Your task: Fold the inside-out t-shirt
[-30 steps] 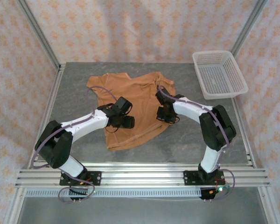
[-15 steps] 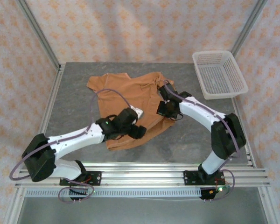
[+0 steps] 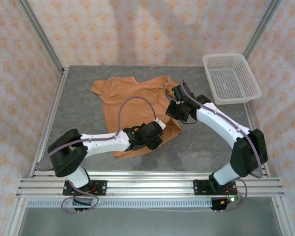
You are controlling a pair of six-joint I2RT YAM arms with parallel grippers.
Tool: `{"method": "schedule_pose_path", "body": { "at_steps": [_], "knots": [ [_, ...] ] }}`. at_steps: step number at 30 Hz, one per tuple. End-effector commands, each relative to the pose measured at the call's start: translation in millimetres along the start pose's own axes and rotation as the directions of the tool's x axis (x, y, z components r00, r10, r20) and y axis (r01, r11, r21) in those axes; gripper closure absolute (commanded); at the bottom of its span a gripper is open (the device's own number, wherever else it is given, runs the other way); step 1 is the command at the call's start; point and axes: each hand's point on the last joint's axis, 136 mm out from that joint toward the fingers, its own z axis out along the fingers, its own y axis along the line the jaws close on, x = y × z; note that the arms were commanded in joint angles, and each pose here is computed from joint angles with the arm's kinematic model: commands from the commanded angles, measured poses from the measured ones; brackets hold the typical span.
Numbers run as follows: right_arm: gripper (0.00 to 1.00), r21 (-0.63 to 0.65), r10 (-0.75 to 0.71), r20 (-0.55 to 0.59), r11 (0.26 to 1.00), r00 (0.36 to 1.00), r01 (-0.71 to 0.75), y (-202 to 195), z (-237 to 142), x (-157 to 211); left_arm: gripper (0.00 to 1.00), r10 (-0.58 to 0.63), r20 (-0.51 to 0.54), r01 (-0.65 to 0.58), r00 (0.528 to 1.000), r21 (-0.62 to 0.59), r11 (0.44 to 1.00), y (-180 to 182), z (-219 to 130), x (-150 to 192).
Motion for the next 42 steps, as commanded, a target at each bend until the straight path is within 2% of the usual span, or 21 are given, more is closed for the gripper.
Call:
{"method": "schedule_pose_path", "body": {
  "at_steps": [1, 2, 5, 7, 11, 13, 17, 19, 21, 22, 28, 31, 34, 37, 40, 42],
  "knots": [
    [1.00, -0.048, 0.030, 0.040, 0.998, 0.999, -0.028, 5, -27, -7, 0.21, 0.017, 0.007, -0.015, 1.000, -0.173, 0.985, 22, 8, -18],
    [1.00, -0.052, 0.032, 0.049, 0.998, 0.998, -0.030, 4, -31, -8, 0.23, 0.034, -0.017, -0.036, 0.999, -0.197, 0.980, 24, 11, -16],
    [1.00, -0.047, 0.045, 0.085, 0.998, 0.995, -0.041, -4, -45, -13, 0.51, 0.069, -0.102, -0.093, 0.992, -0.254, 0.963, 35, 16, -6],
    [1.00, -0.031, 0.055, 0.115, 0.998, 0.992, -0.051, -14, -53, -19, 0.62, 0.049, -0.132, -0.086, 0.990, -0.287, 0.954, 49, 12, 0],
    [1.00, -0.012, 0.080, 0.151, 0.997, 0.985, -0.079, -30, -61, -26, 0.63, -0.038, -0.122, -0.001, 0.992, -0.309, 0.951, 76, -3, 11],
    [1.00, -0.006, 0.085, 0.153, 0.996, 0.985, -0.085, -33, -61, -27, 0.69, -0.083, -0.120, 0.041, 0.989, -0.316, 0.948, 88, -8, 19],
    [1.00, 0.012, 0.086, 0.173, 0.996, 0.981, -0.090, -37, -64, -33, 0.73, -0.150, -0.130, 0.098, 0.980, -0.342, 0.935, 109, -19, 36],
    [1.00, 0.022, 0.090, 0.183, 0.995, 0.979, -0.095, -41, -66, -36, 0.78, -0.185, -0.135, 0.125, 0.974, -0.363, 0.923, 120, -26, 45],
    [1.00, 0.021, 0.096, 0.187, 0.995, 0.978, -0.101, -43, -66, -39, 0.90, -0.216, -0.124, 0.162, 0.968, -0.349, 0.923, 124, -31, 49],
    [1.00, 0.020, 0.099, 0.187, 0.994, 0.977, -0.105, -43, -64, -40, 1.00, -0.227, -0.116, 0.178, 0.967, -0.328, 0.928, 123, -33, 49],
    [1.00, 0.023, 0.097, 0.176, 0.994, 0.980, -0.103, -42, -52, -47, 1.00, -0.328, -0.079, 0.310, 0.941, -0.181, 0.933, 103, -48, 27],
    [1.00, 0.029, 0.097, 0.178, 0.994, 0.979, -0.103, -43, -46, -59, 1.00, -0.403, -0.052, 0.403, 0.914, -0.011, 0.915, 81, -62, -3],
    [1.00, 0.053, 0.121, 0.195, 0.990, 0.973, -0.133, -57, -38, -89, 1.00, -0.505, -0.065, 0.508, 0.860, 0.196, 0.839, 50, -71, -42],
    [1.00, 0.127, 0.137, 0.199, 0.978, 0.970, -0.164, -84, -21, -117, 1.00, -0.598, -0.116, 0.594, 0.793, 0.361, 0.719, 18, -68, -76],
    [1.00, 0.184, 0.154, 0.149, 0.966, 0.977, -0.181, -101, 8, -130, 1.00, -0.648, -0.151, 0.637, 0.747, 0.444, 0.631, -1, -60, -98],
    [1.00, 0.186, 0.175, 0.068, 0.965, 0.982, -0.185, -101, 28, -124, 1.00, -0.663, -0.173, 0.657, 0.728, 0.452, 0.604, -6, -53, -105]
  ]
}}
